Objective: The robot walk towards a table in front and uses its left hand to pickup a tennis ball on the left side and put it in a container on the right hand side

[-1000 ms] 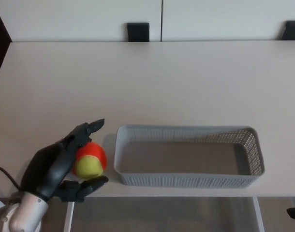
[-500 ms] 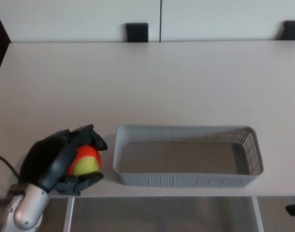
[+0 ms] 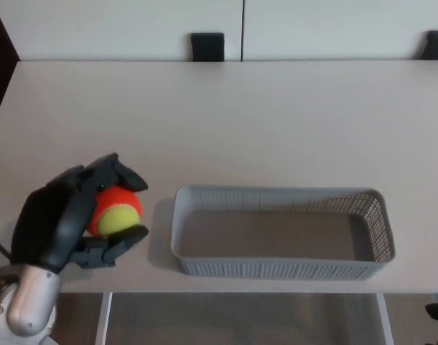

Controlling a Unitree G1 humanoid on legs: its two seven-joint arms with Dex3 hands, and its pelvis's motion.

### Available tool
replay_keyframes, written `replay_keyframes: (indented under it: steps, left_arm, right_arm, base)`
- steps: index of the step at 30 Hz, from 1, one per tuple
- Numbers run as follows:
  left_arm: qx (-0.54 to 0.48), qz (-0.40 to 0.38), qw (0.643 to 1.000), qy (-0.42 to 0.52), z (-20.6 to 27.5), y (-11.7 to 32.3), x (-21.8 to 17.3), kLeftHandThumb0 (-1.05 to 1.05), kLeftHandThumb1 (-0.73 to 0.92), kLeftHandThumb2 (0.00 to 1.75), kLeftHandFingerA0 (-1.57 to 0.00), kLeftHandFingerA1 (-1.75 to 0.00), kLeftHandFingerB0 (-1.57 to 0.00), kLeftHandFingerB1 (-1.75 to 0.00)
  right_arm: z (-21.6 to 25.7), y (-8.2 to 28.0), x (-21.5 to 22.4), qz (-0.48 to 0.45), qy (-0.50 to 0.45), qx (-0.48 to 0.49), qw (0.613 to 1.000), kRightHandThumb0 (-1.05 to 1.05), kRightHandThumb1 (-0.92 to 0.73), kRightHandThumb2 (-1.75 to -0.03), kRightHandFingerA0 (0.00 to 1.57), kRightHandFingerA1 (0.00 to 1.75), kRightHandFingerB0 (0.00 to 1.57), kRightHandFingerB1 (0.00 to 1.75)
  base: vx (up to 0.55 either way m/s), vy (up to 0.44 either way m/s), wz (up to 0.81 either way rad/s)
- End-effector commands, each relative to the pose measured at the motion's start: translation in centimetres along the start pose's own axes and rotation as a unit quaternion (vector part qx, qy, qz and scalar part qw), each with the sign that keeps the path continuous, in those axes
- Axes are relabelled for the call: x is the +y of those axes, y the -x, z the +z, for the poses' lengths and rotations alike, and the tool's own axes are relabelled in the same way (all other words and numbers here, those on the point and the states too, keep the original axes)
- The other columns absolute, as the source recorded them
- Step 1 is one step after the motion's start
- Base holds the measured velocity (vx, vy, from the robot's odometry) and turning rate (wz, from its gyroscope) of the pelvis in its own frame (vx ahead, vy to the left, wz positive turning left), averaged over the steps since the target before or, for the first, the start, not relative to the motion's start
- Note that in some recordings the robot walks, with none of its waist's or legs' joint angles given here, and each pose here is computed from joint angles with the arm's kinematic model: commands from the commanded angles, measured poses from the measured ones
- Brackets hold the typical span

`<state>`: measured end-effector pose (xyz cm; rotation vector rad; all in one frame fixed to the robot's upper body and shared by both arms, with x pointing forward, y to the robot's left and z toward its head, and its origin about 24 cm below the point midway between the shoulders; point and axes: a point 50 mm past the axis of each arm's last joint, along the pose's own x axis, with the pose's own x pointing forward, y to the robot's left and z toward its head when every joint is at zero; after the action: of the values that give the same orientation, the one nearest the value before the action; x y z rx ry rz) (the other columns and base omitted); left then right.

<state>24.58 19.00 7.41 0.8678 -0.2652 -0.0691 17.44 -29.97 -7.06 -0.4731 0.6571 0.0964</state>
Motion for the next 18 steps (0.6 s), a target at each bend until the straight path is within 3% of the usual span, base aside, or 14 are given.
replay_keyframes:
  steps: [1,2,3,9,10,18]
  left_arm:
    - [-0.073,0.08,0.993,0.038,3.6,-0.7,2.2,-0.05,0.77,0.91,-0.86,-1.55,-0.64,-1.3]
    - [-0.09,0.086,0.992,0.038,4.4,-0.9,2.3,-0.06,0.78,0.88,-0.87,-1.59,-0.64,-1.32]
    - [-0.11,0.088,0.989,0.035,5.8,-1.0,2.1,-0.07,0.8,0.84,-0.87,-1.75,-0.57,-1.42]
    - [-0.147,0.07,0.986,0.049,9.0,-1.0,0.3,-0.05,0.8,0.8,-0.93,-1.74,-0.63,-1.45]
    - [-0.15,0.06,0.986,0.05,9.3,-1.0,-0.1,-0.06,0.82,0.82,-1.0,-1.74,-0.63,-1.44]
    - [-0.131,-0.022,0.99,0.056,9.8,-1.1,-4.3,-0.09,0.83,0.74,-1.01,-1.73,-0.6,-1.43]
  right_arm:
    - [0.1,-0.1,-0.5,0.003,-0.004,0.003,1.0,-0.43,-0.62,-0.58,0.47,0.39,0.39,0.35]
    - [0.2,-0.2,-0.6,0.001,-0.002,0.003,1.0,-0.43,-0.62,-0.58,0.48,0.39,0.39,0.35]
    - [0.3,-0.2,-0.5,0.001,0.003,0.003,1.0,-0.42,-0.62,-0.58,0.48,0.39,0.39,0.35]
    - [0.1,-0.3,-0.4,0.007,-0.004,0.006,1.0,-0.42,-0.62,-0.58,0.48,0.39,0.39,0.35]
    - [0.1,-0.2,-0.4,0.007,-0.005,0.005,1.0,-0.41,-0.62,-0.58,0.49,0.4,0.4,0.35]
    - [0.3,-0.3,-0.3,0.008,0.004,0.002,1.0,-0.42,-0.62,-0.58,0.51,0.4,0.41,0.35]
  base:
    - [0.0,0.0,0.0]
    - [0.0,0.0,0.0]
    - [0.0,0.0,0.0]
    - [0.0,0.0,0.0]
    - [0.0,0.0,0.0]
    - [0.0,0.0,0.0]
